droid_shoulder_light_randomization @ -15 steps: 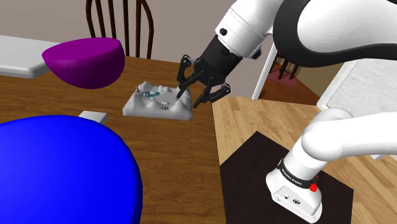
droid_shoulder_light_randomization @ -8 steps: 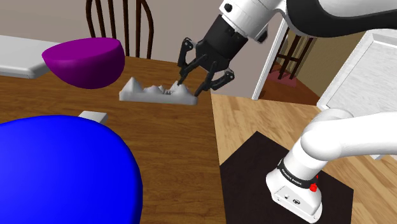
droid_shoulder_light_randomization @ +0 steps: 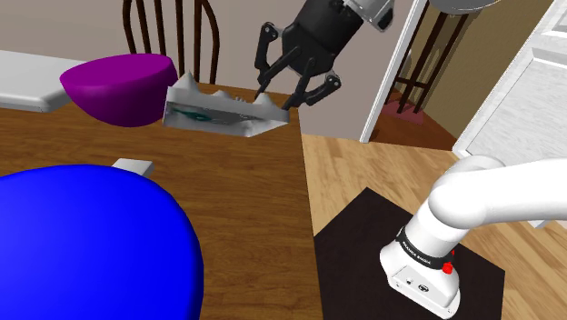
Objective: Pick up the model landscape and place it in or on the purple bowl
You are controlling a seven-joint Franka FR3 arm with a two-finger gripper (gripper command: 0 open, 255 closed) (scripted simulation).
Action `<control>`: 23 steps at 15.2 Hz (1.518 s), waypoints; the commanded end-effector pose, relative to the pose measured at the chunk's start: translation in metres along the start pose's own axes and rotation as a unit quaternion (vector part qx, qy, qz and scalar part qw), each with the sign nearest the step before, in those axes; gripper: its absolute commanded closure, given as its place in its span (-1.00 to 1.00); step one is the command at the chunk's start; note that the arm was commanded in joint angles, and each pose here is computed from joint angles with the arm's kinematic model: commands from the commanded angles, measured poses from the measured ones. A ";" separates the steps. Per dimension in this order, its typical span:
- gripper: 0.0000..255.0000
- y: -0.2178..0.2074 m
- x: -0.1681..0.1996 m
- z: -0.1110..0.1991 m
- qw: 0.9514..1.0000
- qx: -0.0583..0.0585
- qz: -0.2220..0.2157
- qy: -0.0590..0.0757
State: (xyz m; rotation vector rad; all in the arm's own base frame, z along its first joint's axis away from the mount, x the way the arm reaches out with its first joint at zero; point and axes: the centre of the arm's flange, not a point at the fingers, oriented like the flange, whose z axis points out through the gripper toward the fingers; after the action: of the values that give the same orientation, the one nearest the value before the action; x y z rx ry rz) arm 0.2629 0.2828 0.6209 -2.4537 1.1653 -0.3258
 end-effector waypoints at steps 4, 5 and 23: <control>1.00 -0.011 0.002 -0.025 1.000 0.000 0.000 0.000; 1.00 -0.013 0.002 -0.029 1.000 0.000 0.000 0.000; 1.00 -0.056 0.005 -0.114 1.000 0.000 0.000 0.000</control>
State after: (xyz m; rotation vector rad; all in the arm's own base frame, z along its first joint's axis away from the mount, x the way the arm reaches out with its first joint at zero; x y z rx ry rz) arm 0.2621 0.2814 0.7414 -2.4539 1.1652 -0.3257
